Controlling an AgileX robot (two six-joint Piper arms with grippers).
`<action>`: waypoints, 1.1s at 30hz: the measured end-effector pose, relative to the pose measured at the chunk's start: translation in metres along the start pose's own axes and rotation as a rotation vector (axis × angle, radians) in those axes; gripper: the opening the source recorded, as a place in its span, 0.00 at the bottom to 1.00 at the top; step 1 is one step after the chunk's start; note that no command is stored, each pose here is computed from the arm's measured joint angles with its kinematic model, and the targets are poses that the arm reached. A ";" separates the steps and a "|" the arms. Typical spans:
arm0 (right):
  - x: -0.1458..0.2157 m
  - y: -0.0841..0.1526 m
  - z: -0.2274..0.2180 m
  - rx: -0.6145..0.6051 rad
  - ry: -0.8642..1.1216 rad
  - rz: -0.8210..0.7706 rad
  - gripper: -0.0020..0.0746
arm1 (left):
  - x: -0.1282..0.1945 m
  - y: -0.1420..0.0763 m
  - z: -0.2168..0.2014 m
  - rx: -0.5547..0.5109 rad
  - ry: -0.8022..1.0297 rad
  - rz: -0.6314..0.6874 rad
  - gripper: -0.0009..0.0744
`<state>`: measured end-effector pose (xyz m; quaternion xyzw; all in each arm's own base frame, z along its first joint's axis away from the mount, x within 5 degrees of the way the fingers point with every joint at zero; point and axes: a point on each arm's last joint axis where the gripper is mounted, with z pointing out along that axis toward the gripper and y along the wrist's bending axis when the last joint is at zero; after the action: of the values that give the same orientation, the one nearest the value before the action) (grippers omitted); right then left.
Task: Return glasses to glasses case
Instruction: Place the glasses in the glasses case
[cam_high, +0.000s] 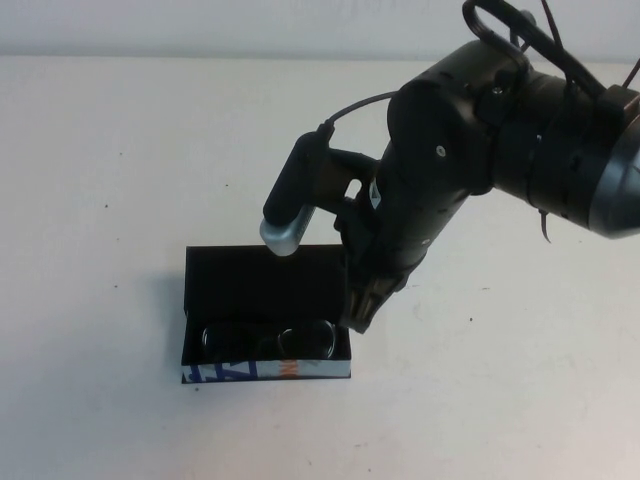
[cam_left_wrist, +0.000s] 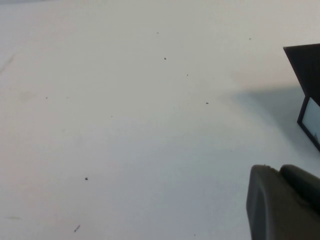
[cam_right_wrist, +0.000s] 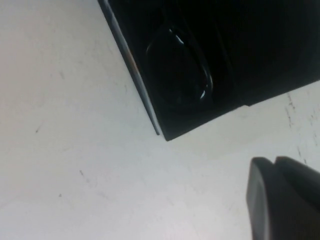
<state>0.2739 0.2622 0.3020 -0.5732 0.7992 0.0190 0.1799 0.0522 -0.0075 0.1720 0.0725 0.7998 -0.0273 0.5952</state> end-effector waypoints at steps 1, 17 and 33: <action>-0.001 0.000 0.000 0.003 -0.006 0.000 0.01 | 0.000 0.000 0.000 0.000 0.000 0.000 0.01; -0.005 0.006 0.000 -0.068 -0.054 0.046 0.01 | -0.012 -0.002 -0.001 0.036 -0.127 -0.248 0.01; -0.012 0.005 0.000 -0.066 -0.125 0.190 0.01 | -0.035 -0.004 0.003 0.084 -0.065 -0.554 0.01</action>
<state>0.2724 0.2744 0.3049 -0.4981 0.8362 0.0981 0.2076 0.0646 -0.0152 0.2044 -0.1252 0.7680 -0.2243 0.5867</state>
